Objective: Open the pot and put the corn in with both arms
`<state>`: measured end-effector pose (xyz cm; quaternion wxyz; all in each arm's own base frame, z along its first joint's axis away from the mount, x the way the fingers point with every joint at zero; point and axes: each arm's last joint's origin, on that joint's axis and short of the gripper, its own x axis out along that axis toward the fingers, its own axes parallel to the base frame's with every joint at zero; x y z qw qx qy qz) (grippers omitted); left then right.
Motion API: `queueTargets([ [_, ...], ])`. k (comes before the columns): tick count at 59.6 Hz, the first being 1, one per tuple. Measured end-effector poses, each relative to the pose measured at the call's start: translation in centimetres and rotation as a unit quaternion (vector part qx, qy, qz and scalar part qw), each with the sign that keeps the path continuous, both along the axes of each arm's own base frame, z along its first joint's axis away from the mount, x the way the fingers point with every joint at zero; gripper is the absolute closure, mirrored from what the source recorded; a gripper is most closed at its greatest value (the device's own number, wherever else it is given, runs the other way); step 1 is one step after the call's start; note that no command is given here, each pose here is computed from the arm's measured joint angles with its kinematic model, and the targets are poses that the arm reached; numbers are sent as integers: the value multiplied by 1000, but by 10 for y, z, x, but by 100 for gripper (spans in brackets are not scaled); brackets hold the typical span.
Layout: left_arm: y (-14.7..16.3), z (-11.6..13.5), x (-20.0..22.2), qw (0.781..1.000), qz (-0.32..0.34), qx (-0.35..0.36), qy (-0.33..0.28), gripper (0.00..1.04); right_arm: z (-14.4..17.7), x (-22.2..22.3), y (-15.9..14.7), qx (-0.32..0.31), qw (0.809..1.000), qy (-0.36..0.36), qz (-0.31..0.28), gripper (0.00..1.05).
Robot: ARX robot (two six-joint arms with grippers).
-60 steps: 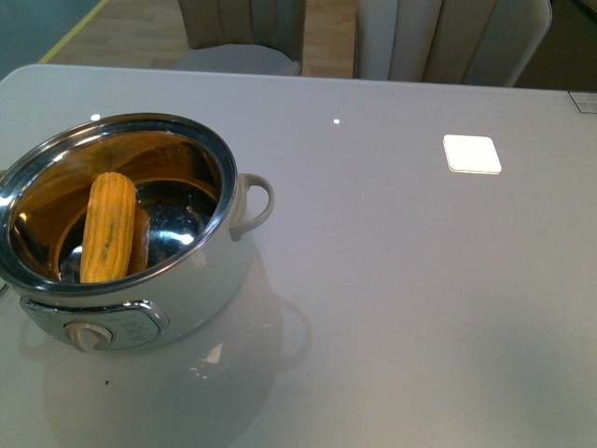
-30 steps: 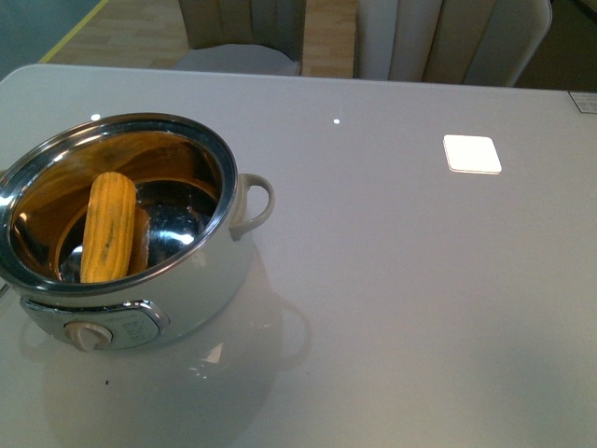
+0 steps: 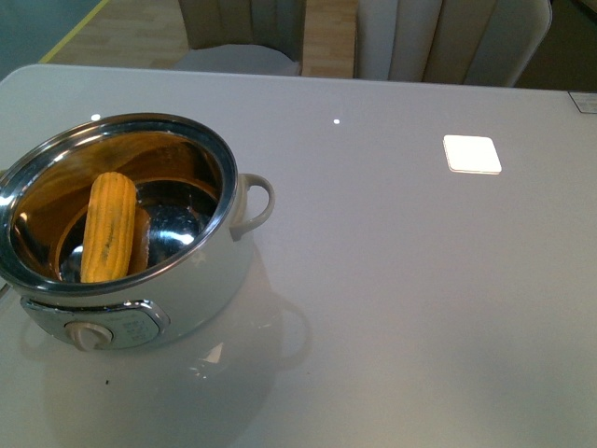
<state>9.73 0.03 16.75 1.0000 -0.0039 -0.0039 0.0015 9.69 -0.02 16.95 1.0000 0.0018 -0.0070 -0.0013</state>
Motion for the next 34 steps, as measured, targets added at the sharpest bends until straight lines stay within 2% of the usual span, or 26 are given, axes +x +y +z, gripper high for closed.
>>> queueTargets([
  [34, 0, 0, 0, 1000, 0, 0, 0, 7, 0, 0, 0, 0, 1000, 0, 0, 9],
])
